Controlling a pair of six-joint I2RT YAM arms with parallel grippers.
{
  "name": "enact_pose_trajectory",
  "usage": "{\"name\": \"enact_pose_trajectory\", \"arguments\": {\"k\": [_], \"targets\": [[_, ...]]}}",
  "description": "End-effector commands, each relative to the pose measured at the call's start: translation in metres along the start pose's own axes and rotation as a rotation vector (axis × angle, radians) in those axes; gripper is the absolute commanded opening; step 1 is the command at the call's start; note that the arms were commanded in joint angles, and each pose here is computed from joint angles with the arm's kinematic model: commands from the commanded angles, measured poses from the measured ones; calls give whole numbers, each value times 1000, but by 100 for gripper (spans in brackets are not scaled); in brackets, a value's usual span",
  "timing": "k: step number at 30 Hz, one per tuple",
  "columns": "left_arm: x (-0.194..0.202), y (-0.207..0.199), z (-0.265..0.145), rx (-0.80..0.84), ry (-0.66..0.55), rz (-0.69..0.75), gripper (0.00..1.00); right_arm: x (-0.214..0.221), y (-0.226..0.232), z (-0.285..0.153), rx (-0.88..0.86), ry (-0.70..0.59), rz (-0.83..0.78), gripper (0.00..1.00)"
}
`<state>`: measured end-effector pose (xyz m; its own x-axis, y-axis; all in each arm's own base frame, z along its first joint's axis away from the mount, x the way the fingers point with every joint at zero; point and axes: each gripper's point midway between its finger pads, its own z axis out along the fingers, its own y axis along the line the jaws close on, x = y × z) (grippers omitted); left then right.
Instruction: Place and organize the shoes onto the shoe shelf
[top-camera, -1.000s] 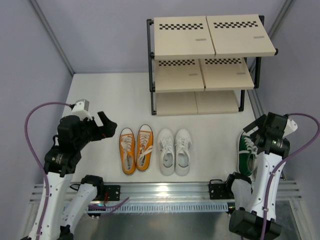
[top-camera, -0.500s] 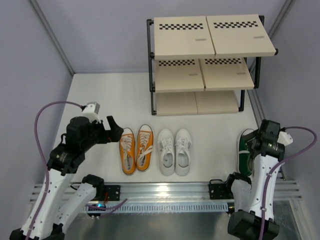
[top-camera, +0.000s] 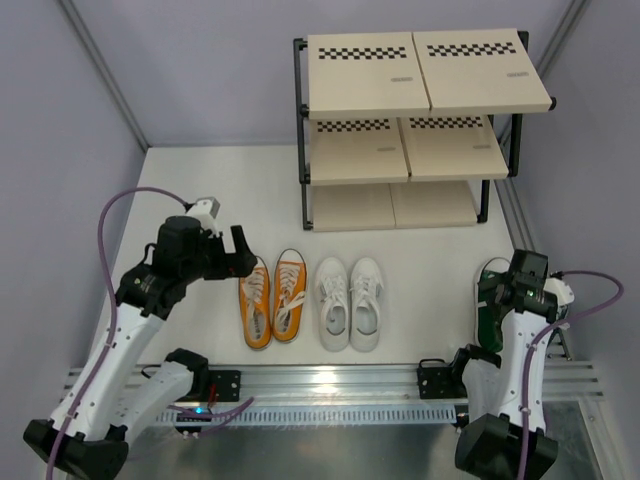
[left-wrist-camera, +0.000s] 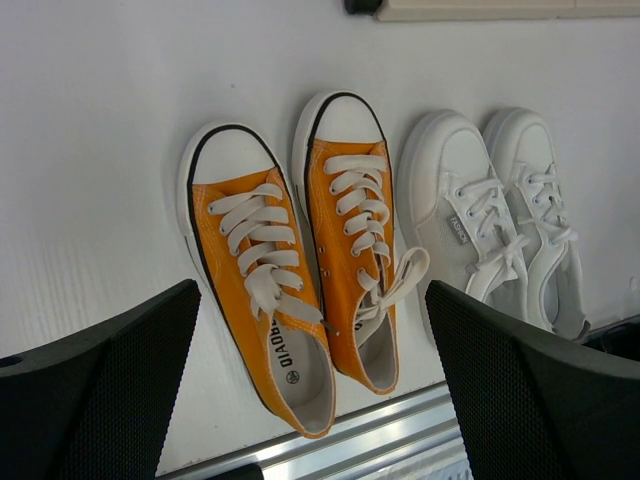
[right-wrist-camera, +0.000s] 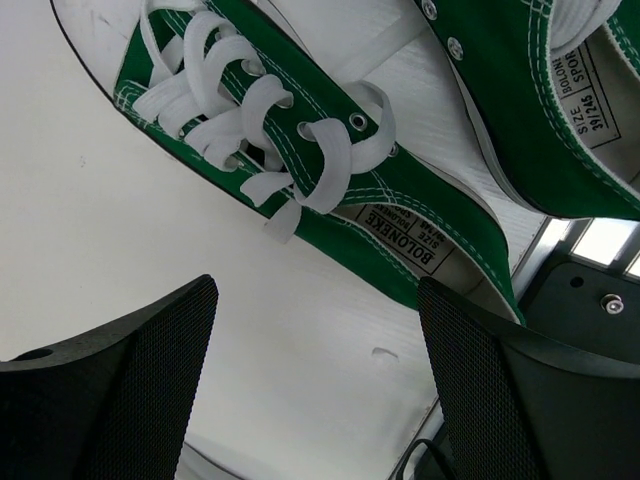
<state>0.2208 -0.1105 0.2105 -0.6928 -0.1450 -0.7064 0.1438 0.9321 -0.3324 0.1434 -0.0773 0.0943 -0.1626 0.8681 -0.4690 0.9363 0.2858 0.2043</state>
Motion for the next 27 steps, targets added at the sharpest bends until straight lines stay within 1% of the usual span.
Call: {"name": "enact_pose_trajectory", "arguments": {"k": [1,4,5,8,9,11,13,17,21,22,24,25,27], "targets": [[-20,-16,-3,62,-37,28,99,-19,11,6,-15,-73,29,86],[-21,-20,-2,85,-47,15,99,-24,13,12,6,-75,-18,86],[-21,-21,-1,89,-50,10,99,-22,14,16,19,-56,-35,87],[-22,-23,1,97,-54,-5,99,-24,19,24,20,-45,-77,92],[-22,-23,1,98,-54,-5,99,-25,20,25,18,-43,-110,93],[-23,-22,2,90,-59,-4,99,-26,16,30,43,-50,-124,94],[-24,-19,2,78,-64,-1,99,-20,12,36,55,-36,-143,94],[-27,-19,2,72,-77,8,99,-11,25,43,-24,-4,-142,93],[-28,-16,2,62,-84,14,99,-1,25,53,-34,29,-171,88],[-28,-17,2,61,-84,17,99,2,25,55,-35,47,-175,87],[-29,-15,2,55,-89,19,99,4,29,57,-58,54,-179,80],[-29,-14,2,51,-92,18,99,6,30,58,-64,59,-179,64],[-31,-14,1,46,-99,20,99,6,32,57,-77,65,-186,44]]}}
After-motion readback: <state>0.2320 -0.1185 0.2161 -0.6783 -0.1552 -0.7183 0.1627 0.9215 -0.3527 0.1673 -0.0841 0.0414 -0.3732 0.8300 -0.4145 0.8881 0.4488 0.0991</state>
